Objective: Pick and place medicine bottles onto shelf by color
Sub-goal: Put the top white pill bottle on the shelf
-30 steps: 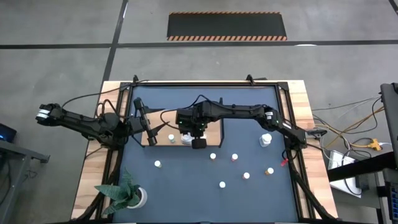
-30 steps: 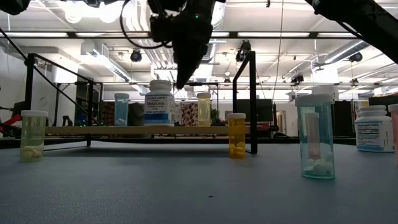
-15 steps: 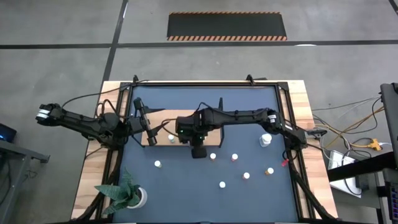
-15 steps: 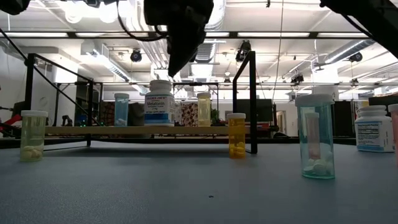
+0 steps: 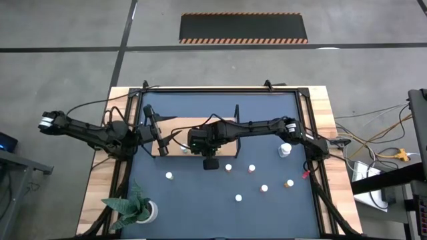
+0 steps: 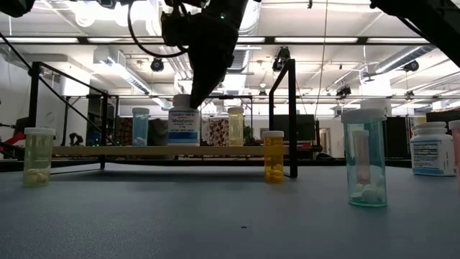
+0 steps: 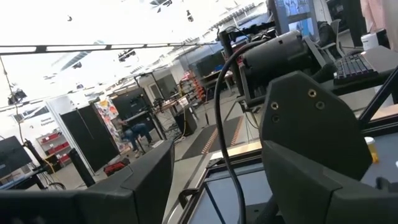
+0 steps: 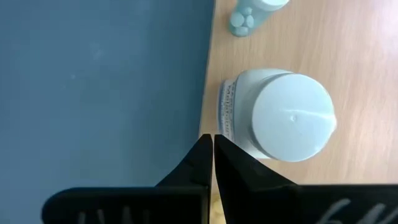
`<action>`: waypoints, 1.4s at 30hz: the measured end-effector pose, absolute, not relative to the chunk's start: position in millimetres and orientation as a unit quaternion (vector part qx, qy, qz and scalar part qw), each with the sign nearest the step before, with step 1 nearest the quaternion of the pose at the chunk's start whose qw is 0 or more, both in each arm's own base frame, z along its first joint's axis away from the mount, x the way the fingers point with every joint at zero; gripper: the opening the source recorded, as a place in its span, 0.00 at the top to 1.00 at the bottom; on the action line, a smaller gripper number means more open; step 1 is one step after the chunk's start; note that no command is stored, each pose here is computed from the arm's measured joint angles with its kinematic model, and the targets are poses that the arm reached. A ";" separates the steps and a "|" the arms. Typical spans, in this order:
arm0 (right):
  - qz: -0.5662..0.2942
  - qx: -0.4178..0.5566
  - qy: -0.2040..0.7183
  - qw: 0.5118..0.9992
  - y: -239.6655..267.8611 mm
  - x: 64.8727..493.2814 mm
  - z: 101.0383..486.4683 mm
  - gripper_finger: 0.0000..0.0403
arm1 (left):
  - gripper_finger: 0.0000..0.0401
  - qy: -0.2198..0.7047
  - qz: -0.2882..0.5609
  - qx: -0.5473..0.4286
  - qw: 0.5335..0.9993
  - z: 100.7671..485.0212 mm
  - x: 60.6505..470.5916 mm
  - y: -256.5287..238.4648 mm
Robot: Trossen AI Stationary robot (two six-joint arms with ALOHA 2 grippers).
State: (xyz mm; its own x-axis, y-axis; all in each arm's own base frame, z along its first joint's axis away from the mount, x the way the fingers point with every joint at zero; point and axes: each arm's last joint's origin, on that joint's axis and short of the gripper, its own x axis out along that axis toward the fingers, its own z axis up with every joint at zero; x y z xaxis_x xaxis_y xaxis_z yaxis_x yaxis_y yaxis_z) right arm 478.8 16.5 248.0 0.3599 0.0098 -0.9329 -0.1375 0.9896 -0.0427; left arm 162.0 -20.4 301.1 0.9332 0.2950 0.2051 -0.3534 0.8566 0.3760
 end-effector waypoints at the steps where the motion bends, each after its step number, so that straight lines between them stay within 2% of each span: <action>1: 0.045 -0.057 0.564 0.823 16.5 478.8 248.0 0.98 | 0.44 -0.070 0.169 0.208 0.961 301.1 162.0 -20.5; 8: 0.053 -0.066 0.584 0.807 14.4 466.6 259.7 0.98 | 0.44 -0.069 0.168 0.208 0.961 300.8 162.2 -20.5; 15: 0.049 -0.068 0.539 0.838 12.2 432.8 324.0 0.98 | 0.44 -0.028 0.157 0.199 0.967 288.6 177.6 -23.8; 20: 0.050 -0.068 0.495 0.865 17.4 392.2 361.3 0.98 | 0.49 0.004 0.149 0.189 0.971 293.4 195.2 -27.5; 27: 0.053 -0.055 0.418 0.905 31.4 326.4 373.1 0.98 | 0.52 0.028 0.144 0.161 0.976 301.3 215.1 -31.8; 32: 0.044 -0.066 0.364 0.928 41.1 283.0 366.2 0.98 | 0.52 0.040 0.143 0.131 0.980 305.2 226.0 -34.0; 37: 0.050 -0.084 0.303 0.948 48.3 252.2 359.2 0.98 | 0.52 0.159 0.153 0.105 0.970 309.6 240.6 -29.0; 42: 0.062 -0.099 0.258 0.959 52.0 234.2 349.6 0.98 | 0.57 0.326 0.164 0.093 0.926 308.7 256.5 -12.2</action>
State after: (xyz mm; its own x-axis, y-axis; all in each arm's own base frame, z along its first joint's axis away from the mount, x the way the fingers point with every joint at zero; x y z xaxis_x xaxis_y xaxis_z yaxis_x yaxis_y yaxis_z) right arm 234.2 52.0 349.6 0.8593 0.0673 -0.5071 -0.1693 0.9729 -0.1578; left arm 256.5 -12.2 308.7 0.7342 0.3644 -0.5729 -0.2429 0.9289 0.2795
